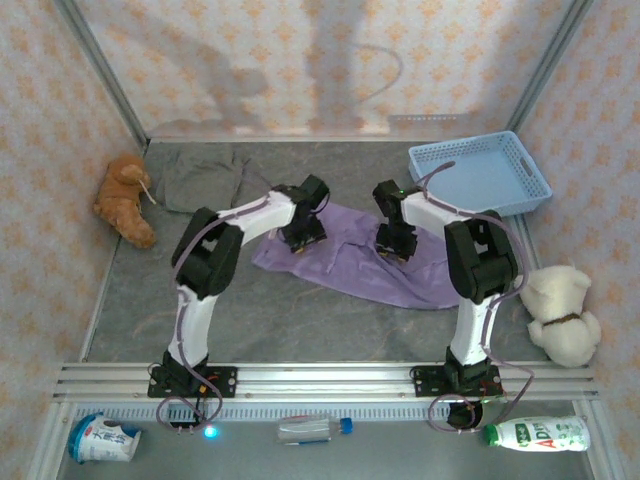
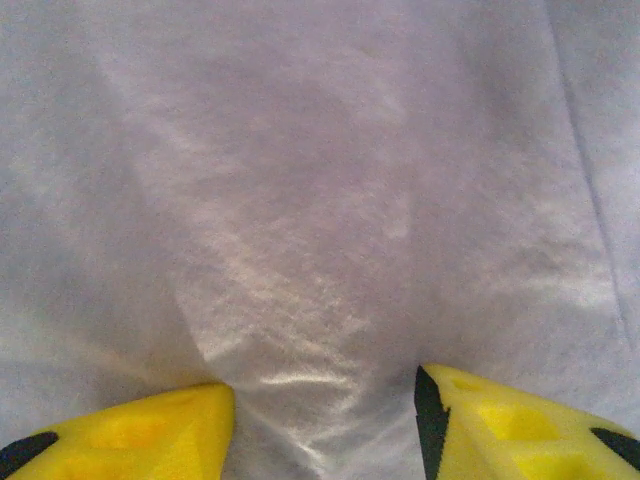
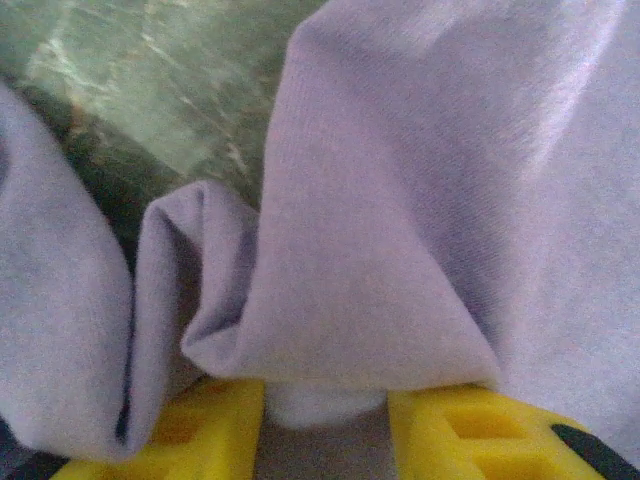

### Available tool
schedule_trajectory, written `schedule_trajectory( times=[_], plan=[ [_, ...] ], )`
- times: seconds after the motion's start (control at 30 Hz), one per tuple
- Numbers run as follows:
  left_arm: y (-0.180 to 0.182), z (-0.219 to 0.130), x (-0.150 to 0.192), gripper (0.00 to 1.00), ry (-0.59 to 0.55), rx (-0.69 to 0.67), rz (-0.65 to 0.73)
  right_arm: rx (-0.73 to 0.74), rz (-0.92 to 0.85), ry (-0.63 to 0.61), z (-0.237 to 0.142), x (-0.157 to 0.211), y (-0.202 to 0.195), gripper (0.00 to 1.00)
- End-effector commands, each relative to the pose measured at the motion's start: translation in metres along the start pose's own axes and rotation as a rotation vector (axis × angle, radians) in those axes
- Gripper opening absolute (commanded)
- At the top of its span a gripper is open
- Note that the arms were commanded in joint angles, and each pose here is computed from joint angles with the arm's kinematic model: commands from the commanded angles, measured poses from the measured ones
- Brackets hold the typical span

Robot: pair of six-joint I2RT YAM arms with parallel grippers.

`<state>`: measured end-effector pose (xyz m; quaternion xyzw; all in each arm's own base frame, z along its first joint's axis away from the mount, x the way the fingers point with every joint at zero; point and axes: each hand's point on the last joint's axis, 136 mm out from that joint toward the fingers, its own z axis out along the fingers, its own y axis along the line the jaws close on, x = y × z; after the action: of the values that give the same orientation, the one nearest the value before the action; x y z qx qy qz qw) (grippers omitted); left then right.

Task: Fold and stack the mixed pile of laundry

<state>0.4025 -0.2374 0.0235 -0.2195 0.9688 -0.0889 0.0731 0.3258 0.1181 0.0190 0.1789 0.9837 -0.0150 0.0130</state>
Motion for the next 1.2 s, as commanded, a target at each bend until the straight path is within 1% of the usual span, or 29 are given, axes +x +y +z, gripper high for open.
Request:
schedule_trajectory(
  times=[0.0,0.1,0.23,0.33,0.37,0.43,0.5,0.57,0.63,0.7,0.8,0.93,1.07,1.17],
  plan=[
    [0.012,0.027,-0.029,0.53,-0.019,-0.150,0.050,0.185,0.040,0.061,0.009,0.024,-0.041,0.43],
    [-0.014,0.028,-0.069,0.53,-0.056,-0.122,0.049,0.191,0.086,0.049,0.000,0.025,-0.046,0.49],
    [-0.034,0.029,-0.112,0.53,-0.106,-0.071,0.042,0.135,0.109,0.044,-0.017,0.026,-0.039,0.53],
    [-0.040,0.027,-0.131,0.54,-0.136,-0.028,0.034,0.090,0.112,0.034,-0.035,0.024,-0.032,0.56],
    [-0.043,0.023,-0.137,0.56,-0.151,-0.008,0.033,0.063,0.112,0.026,-0.043,0.023,-0.028,0.57],
    [-0.048,0.012,-0.145,0.59,-0.167,0.029,0.039,0.030,0.111,0.001,-0.058,0.020,-0.025,0.62],
    [-0.056,-0.008,-0.148,0.62,-0.171,0.082,0.056,-0.010,0.081,-0.031,-0.071,0.015,-0.021,0.63],
    [-0.069,-0.033,-0.145,0.64,-0.177,0.140,0.092,-0.023,0.037,-0.048,-0.076,0.011,-0.017,0.63],
    [-0.078,-0.057,-0.137,0.64,-0.176,0.175,0.132,-0.030,-0.002,-0.053,-0.075,0.007,-0.014,0.61],
    [-0.081,-0.081,-0.124,0.65,-0.178,0.179,0.183,-0.045,-0.035,-0.039,-0.071,0.005,-0.008,0.59],
    [-0.080,-0.101,-0.099,0.65,-0.161,0.185,0.202,-0.056,-0.057,-0.037,-0.063,-0.002,-0.001,0.57],
    [-0.066,-0.094,-0.059,0.64,-0.127,0.171,0.181,-0.076,-0.063,-0.031,-0.050,-0.007,0.006,0.54],
    [-0.048,-0.062,-0.028,0.64,-0.081,0.133,0.118,-0.090,-0.059,0.007,-0.031,-0.003,0.009,0.50],
    [-0.036,-0.034,-0.019,0.64,-0.061,0.074,0.095,-0.083,-0.042,0.028,-0.018,0.004,0.005,0.49]
  ],
)
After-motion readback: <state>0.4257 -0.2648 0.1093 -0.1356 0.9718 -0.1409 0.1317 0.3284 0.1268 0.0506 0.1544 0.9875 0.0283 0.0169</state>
